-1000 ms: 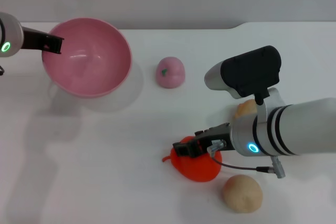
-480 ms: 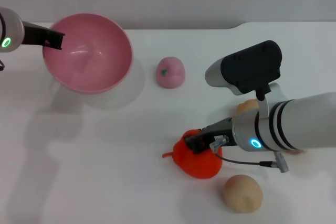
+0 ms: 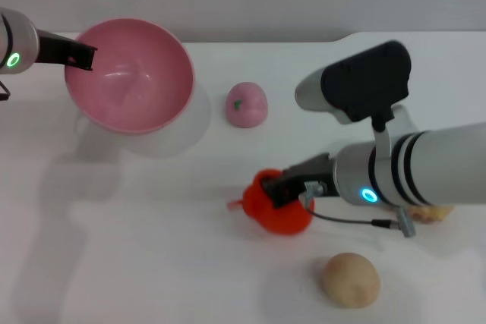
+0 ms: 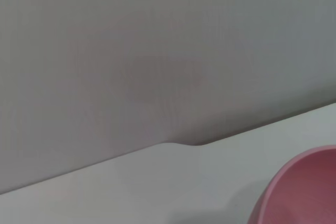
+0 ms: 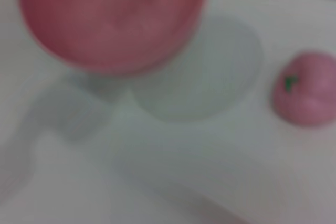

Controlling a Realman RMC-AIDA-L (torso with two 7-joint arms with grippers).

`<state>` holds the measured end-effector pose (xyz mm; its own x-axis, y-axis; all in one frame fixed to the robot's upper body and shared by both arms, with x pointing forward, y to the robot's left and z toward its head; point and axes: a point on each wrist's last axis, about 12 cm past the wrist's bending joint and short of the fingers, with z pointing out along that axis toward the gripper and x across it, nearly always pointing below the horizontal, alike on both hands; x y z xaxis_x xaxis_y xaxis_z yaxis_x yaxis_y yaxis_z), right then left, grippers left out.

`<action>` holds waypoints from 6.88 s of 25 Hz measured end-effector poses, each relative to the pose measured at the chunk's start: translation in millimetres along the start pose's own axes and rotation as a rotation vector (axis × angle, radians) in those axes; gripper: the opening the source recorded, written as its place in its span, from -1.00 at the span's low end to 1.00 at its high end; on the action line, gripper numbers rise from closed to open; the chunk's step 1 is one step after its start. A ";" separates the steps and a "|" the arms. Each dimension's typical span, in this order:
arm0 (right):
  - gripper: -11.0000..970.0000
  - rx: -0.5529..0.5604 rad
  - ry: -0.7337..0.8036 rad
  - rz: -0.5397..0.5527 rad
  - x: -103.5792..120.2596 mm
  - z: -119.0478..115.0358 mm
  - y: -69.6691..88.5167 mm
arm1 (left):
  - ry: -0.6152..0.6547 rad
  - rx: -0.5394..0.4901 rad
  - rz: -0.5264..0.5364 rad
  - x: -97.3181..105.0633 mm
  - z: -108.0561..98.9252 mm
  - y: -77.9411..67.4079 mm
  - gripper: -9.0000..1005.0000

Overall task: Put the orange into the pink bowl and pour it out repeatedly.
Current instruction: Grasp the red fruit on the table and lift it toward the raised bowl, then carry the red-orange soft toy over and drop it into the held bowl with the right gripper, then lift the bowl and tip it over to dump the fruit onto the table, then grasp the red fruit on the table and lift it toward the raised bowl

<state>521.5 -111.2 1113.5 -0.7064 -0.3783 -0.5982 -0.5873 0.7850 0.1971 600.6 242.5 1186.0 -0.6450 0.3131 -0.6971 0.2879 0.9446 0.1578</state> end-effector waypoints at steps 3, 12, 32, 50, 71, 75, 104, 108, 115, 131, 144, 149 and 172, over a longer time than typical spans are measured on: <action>-0.79 -0.015 -0.068 -0.033 -13.8 -15.4 7.0 | 0.001 0.000 0.000 1.5 1.3 -0.1 -0.89; -0.86 -0.018 -0.289 -0.162 -54.5 -72.8 27.2 | 0.034 0.019 -0.002 9.5 8.9 -4.2 -0.89; -0.67 0.030 -0.356 -0.192 -72.2 -66.8 19.4 | 0.021 0.215 0.115 -1.9 9.3 -64.7 -0.89; -0.08 0.153 -0.370 0.055 -51.3 -77.6 -40.6 | -0.064 0.194 0.292 -6.4 2.9 -63.2 -0.89; 0.11 0.305 -0.212 0.320 15.7 -79.7 -114.0 | -0.445 -0.259 1.386 32.9 -18.5 -163.0 -0.89; 0.11 0.306 -0.207 0.314 15.6 -78.8 -114.8 | -0.488 -0.362 1.465 39.6 -20.2 -170.0 -0.89; 0.13 0.239 -0.238 0.207 -6.9 -64.4 -90.5 | -0.297 -0.367 0.358 -13.2 -47.4 -81.1 -0.89; 0.14 0.197 -0.295 0.114 -23.7 -55.9 -70.8 | -0.123 -0.232 0.118 -7.4 -37.2 -32.8 -0.89; 0.28 0.111 -0.329 -0.016 -50.7 -20.1 -40.5 | -0.023 -0.100 -0.131 16.3 -29.2 25.8 -0.89; 0.45 -0.103 -0.149 -0.011 -50.6 47.8 9.2 | 0.017 -0.079 -0.097 15.2 -15.0 22.1 -0.89; 0.33 -0.089 -0.026 0.038 -31.8 70.8 0.6 | 0.016 -0.059 -0.066 9.6 -11.0 17.1 -0.89; 0.28 -0.131 -0.028 -0.018 -36.7 65.2 14.7 | 0.024 -0.053 -0.057 10.2 -9.9 14.5 -0.89; -0.98 -0.107 -0.061 -0.002 -33.1 56.9 1.2 | 0.036 -0.043 -0.034 12.2 -7.4 10.5 -0.89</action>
<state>566.7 -69.9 1089.3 -0.6818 -0.3468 -0.6442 -0.6297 0.7264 0.2754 590.5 257.0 1184.3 -0.6791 0.2835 -0.6771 0.2355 0.9578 0.1648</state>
